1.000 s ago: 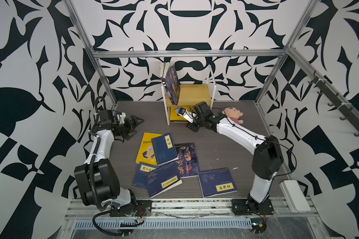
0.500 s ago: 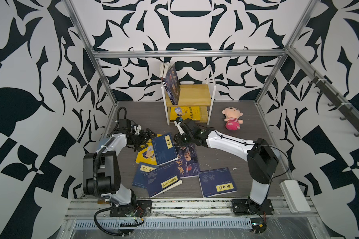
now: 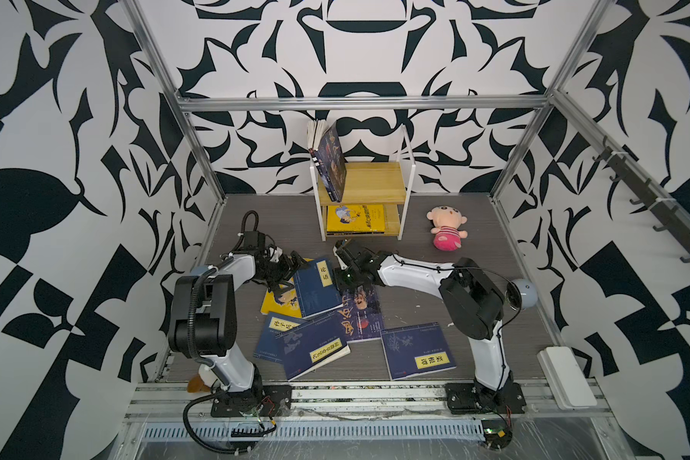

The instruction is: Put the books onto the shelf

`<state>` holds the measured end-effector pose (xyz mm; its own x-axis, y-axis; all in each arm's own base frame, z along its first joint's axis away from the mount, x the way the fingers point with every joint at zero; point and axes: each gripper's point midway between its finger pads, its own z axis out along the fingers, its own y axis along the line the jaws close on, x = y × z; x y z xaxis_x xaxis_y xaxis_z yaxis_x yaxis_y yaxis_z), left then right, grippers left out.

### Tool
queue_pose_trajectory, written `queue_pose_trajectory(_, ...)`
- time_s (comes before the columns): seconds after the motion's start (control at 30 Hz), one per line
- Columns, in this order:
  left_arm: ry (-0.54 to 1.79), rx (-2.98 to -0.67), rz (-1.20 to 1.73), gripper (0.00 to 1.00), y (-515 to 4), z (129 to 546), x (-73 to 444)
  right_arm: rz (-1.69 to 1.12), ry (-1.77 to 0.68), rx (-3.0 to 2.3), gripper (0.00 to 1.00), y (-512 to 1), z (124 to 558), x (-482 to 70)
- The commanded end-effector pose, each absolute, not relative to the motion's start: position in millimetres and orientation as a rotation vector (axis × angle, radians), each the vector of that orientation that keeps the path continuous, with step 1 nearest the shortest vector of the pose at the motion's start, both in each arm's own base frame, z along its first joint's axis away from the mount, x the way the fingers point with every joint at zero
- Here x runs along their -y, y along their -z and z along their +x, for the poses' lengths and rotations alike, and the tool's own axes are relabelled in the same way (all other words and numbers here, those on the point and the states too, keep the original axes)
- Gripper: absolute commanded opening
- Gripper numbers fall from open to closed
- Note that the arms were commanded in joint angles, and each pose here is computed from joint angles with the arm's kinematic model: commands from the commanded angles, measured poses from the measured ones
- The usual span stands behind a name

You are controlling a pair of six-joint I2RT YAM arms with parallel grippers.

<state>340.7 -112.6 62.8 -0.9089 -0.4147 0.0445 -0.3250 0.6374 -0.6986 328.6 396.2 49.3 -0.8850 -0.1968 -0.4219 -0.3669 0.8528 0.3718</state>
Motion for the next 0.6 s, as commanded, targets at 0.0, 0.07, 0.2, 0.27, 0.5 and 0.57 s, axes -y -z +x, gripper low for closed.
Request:
queue_pose_trajectory(0.0, 1.069, -2.784, -0.680, 1.00, -43, 340, 110, -0.434, -0.700, -2.636, 0.24, -61, 329, -409)
queue_pose_trajectory(0.07, 1.085, -2.798, -0.678, 1.00, -40, 340, 114, -0.441, -0.690, -2.643, 0.23, -57, 328, -409)
queue_pose_trajectory(0.2, 1.141, -2.817, -0.682, 0.98, -37, 342, 127, -0.463, -0.663, -2.662, 0.20, -46, 327, -407)
queue_pose_trajectory(0.27, 1.193, -2.804, -0.682, 0.92, -42, 346, 133, -0.470, -0.654, -2.679, 0.19, -39, 326, -406)
queue_pose_trajectory(0.5, 1.343, -2.731, -0.542, 0.66, -75, 353, 160, -0.506, -0.676, -2.681, 0.19, -27, 324, -409)
queue_pose_trajectory(0.57, 1.370, -2.720, -0.528, 0.56, -78, 354, 164, -0.521, -0.694, -2.668, 0.20, -28, 324, -413)
